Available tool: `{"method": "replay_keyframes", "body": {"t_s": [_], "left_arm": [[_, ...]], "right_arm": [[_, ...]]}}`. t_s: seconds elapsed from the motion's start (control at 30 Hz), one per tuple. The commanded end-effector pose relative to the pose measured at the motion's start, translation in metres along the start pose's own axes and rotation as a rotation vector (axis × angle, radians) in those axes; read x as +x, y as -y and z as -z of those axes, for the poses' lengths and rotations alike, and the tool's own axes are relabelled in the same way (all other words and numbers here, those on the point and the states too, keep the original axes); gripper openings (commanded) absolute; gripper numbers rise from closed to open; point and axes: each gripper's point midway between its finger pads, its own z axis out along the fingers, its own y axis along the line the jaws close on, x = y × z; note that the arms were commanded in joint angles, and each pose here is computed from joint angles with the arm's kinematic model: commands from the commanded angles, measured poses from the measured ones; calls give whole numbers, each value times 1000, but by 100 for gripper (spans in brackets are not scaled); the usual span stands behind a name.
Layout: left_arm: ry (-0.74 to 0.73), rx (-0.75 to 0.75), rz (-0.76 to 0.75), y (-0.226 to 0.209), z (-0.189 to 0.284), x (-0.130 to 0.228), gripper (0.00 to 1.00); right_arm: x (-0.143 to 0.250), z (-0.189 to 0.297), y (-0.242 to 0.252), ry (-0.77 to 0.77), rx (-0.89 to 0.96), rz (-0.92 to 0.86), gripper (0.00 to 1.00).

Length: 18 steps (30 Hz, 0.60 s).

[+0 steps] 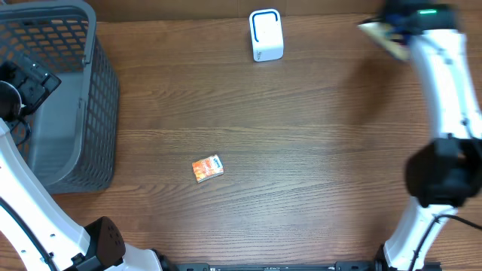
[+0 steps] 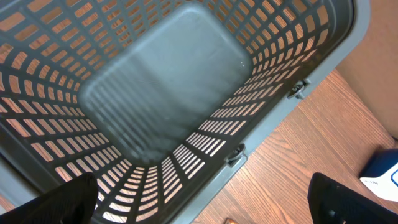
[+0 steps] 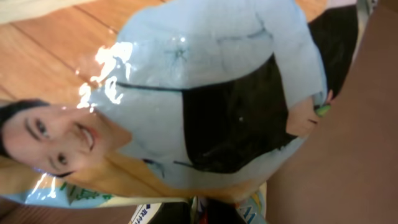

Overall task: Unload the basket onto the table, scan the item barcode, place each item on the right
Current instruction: 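Carry the wipe pack off to the right edge of the table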

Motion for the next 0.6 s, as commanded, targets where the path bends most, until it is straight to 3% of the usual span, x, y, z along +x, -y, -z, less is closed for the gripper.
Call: {"method": "replay_keyframes", "body": {"t_s": [0.0, 0.23, 0.47, 0.5, 0.57], "left_arm": [[-1, 2, 13, 0, 0, 0, 100], [-1, 2, 13, -1, 0, 0, 100], [-1, 2, 13, -1, 0, 0, 100], [-1, 2, 13, 0, 0, 0, 100], [-1, 2, 13, 0, 0, 0, 100]], "right_arm": [[-20, -12, 104, -24, 206, -317, 4], [-21, -21, 265, -65, 475, -582, 4], [-21, -22, 355, -31, 584, -711, 5], [-22, -22, 362, -23, 590, -723, 7], [-25, -23, 373, -14, 580, -728, 25]]}}
